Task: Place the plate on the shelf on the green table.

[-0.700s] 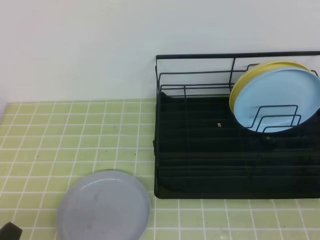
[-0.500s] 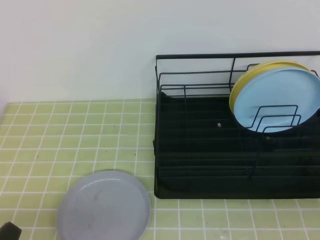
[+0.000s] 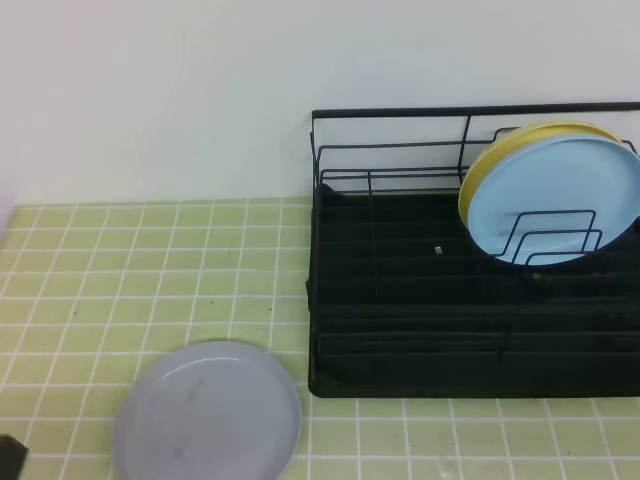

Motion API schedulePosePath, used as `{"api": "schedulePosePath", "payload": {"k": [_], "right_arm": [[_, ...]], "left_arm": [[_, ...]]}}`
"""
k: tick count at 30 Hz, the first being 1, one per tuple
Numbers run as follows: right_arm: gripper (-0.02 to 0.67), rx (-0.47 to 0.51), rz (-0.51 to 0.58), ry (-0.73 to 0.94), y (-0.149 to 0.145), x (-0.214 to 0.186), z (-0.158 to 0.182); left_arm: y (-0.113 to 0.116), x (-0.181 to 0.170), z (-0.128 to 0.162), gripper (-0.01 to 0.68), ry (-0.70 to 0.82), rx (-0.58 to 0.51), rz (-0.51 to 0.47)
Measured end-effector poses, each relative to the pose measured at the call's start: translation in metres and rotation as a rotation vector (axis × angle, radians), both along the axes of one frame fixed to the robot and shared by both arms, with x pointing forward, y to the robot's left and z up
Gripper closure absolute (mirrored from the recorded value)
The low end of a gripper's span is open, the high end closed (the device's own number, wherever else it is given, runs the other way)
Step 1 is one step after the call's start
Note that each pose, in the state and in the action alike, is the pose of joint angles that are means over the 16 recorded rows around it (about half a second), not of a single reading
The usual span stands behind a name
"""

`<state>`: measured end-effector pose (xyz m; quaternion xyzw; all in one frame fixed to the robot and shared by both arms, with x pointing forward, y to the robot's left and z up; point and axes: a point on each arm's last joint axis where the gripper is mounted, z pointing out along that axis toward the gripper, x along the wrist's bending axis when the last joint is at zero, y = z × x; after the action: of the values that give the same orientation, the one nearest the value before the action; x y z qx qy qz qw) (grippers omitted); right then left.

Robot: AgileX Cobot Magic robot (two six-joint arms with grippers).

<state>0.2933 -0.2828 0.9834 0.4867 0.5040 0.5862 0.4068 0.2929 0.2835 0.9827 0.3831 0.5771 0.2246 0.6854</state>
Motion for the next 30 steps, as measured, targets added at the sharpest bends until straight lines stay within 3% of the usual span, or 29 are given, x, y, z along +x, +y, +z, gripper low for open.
{"api": "schedulePosePath", "payload": {"k": [9, 13, 21, 30], "right_arm": [[0.651, 0.391, -0.036, -0.003, -0.006, 0.001, 0.006], [0.651, 0.508, -0.033, 0.004, -0.006, 0.001, 0.007], [0.651, 0.535, 0.015, -0.010, -0.003, -0.001, 0.015], [0.651, 0.372, 0.111, -0.166, 0.004, -0.014, 0.058]], "left_arm": [[0.011, 0.002, 0.005, 0.675, 0.040, -0.463, 0.096], [0.015, 0.002, 0.004, 0.675, 0.057, -0.586, 0.134], [0.010, 0.002, 0.004, 0.675, 0.074, -0.573, 0.083], [-0.004, -0.002, 0.010, 0.675, 0.060, -0.415, -0.064]]}}
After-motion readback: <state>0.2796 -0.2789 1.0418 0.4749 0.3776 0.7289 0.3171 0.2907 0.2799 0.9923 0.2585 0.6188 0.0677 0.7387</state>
